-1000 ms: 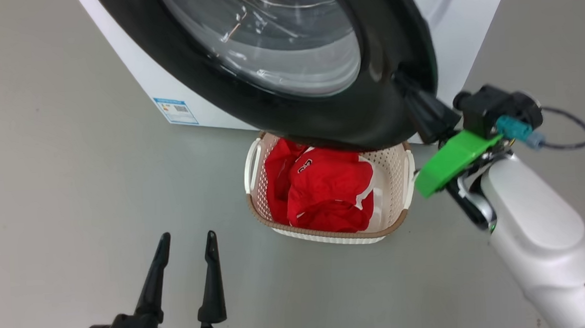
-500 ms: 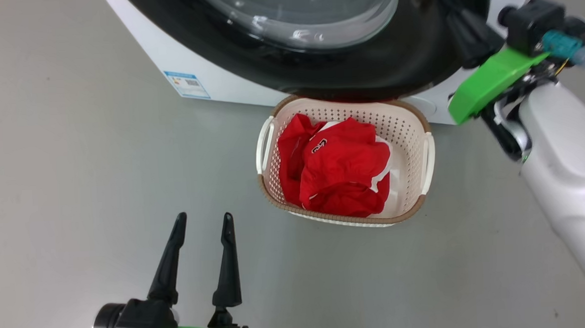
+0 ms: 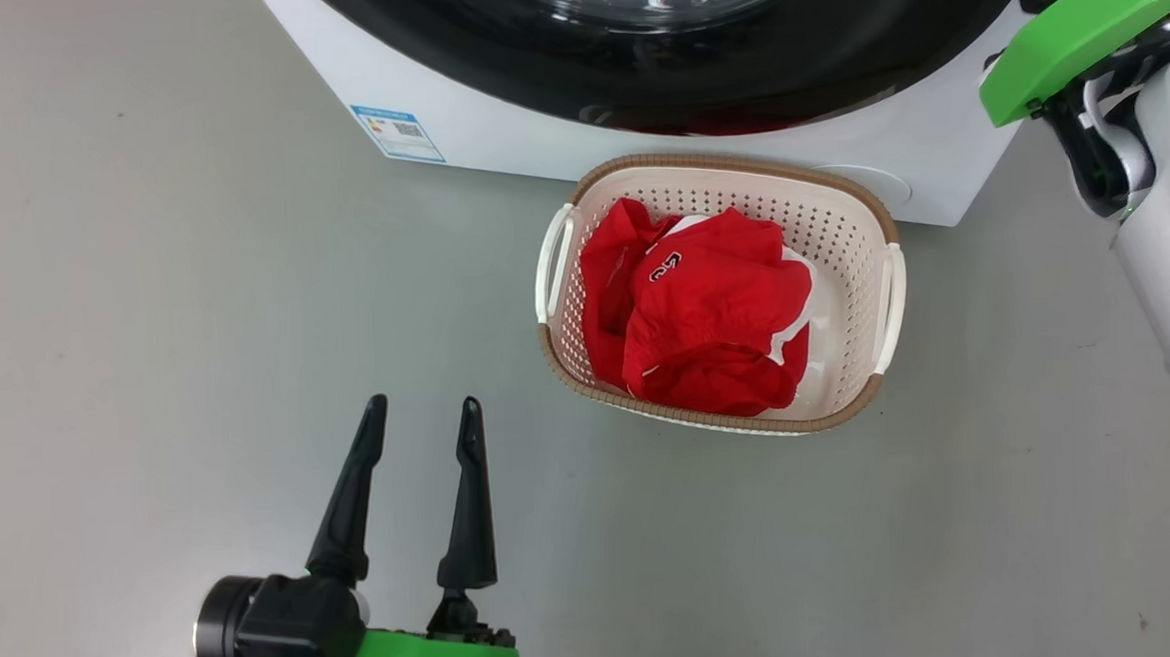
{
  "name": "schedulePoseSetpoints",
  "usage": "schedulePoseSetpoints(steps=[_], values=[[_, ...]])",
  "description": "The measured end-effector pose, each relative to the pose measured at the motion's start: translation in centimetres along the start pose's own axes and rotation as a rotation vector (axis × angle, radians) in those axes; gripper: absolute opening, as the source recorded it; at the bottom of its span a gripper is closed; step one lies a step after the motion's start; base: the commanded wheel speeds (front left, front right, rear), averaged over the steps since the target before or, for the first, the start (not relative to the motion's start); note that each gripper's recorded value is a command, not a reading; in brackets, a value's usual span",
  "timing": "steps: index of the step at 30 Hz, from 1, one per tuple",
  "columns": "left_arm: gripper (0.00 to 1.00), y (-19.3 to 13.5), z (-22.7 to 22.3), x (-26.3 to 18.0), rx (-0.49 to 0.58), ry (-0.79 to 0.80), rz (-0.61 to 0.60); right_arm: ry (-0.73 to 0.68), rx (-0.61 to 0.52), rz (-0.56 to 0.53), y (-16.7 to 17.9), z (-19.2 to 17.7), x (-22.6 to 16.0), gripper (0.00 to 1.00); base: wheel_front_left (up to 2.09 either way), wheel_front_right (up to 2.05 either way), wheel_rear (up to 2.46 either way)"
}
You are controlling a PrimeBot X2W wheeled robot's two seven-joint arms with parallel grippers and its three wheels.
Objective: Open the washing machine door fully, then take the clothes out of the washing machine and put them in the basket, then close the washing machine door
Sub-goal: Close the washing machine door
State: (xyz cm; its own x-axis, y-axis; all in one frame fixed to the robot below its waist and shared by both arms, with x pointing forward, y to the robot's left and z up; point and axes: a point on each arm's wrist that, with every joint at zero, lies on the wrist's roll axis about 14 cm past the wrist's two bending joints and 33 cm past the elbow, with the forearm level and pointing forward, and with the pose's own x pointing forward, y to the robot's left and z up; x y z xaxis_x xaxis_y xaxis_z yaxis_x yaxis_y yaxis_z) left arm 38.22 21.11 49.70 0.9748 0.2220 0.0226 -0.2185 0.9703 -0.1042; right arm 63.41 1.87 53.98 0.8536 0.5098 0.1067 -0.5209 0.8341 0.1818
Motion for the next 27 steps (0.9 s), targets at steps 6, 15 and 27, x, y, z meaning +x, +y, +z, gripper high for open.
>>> schedulePoseSetpoints(steps=[6,15,27], values=[[1.00,0.2,-0.1,-0.1,0.002,0.003,0.006,0.004,0.003,-0.002,-0.1,0.0,0.3,0.00,0.00,0.00,0.00],[1.00,-0.2,0.3,-0.1,-0.007,-0.007,-0.011,-0.051,-0.008,0.019,0.8,2.2,0.4,0.00,0.00,0.00,0.00],[1.00,-0.7,0.9,-0.4,-0.022,-0.026,-0.037,-0.044,-0.010,0.035,1.8,0.9,-4.8,0.37,0.00,0.00,0.00]])
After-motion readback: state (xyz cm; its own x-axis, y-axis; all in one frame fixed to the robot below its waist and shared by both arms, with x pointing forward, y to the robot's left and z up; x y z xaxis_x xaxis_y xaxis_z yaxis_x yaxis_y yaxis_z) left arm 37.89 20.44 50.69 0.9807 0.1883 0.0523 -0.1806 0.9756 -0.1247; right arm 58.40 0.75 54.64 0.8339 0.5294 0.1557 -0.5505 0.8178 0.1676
